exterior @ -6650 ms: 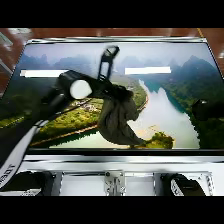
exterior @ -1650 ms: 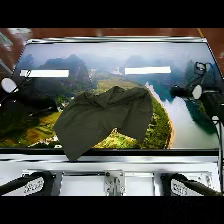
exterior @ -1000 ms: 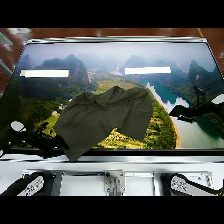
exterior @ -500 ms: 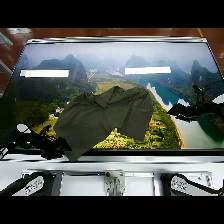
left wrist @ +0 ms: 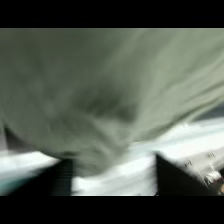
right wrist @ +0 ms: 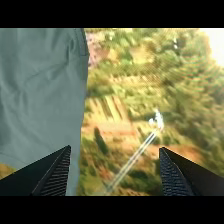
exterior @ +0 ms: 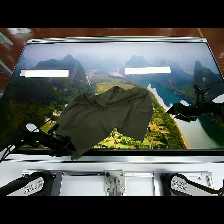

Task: Fold the shirts.

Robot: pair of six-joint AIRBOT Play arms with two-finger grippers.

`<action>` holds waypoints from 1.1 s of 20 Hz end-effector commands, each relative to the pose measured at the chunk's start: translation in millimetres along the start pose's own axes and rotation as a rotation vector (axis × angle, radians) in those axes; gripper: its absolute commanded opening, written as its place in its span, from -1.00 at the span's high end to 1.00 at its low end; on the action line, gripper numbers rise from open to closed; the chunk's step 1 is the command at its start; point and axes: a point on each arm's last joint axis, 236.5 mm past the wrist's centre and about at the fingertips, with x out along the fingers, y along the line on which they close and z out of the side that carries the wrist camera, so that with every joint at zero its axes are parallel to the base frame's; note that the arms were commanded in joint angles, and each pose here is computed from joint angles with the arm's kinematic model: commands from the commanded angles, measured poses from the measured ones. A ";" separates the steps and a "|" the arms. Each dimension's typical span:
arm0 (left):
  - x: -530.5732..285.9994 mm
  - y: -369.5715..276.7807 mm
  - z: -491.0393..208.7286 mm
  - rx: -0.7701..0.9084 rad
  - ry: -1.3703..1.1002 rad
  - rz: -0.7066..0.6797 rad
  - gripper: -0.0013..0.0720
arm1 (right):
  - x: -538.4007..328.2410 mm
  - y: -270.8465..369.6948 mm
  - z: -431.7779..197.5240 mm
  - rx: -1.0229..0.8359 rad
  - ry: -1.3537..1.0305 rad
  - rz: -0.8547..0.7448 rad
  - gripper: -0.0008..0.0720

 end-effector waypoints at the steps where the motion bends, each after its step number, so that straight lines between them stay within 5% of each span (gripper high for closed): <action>1: 5.5 -7.6 18.3 -0.018 -0.078 -0.004 0.52 | 6.2 4.7 -0.5 0.025 0.008 -0.014 -0.79; 4: -5.2 -20.7 21.1 0.046 -0.087 -0.025 0.86 | 32.5 20.4 -9.0 -0.045 0.067 -0.031 -0.79; 20: -85.0 -84.6 33.0 0.260 -0.304 -0.098 0.86 | 137.7 53.8 35.3 0.225 -0.054 0.155 -0.77; 22: -85.7 -84.9 35.0 0.260 -0.313 -0.099 0.86 | 140.3 64.9 34.0 0.221 -0.048 0.189 0.18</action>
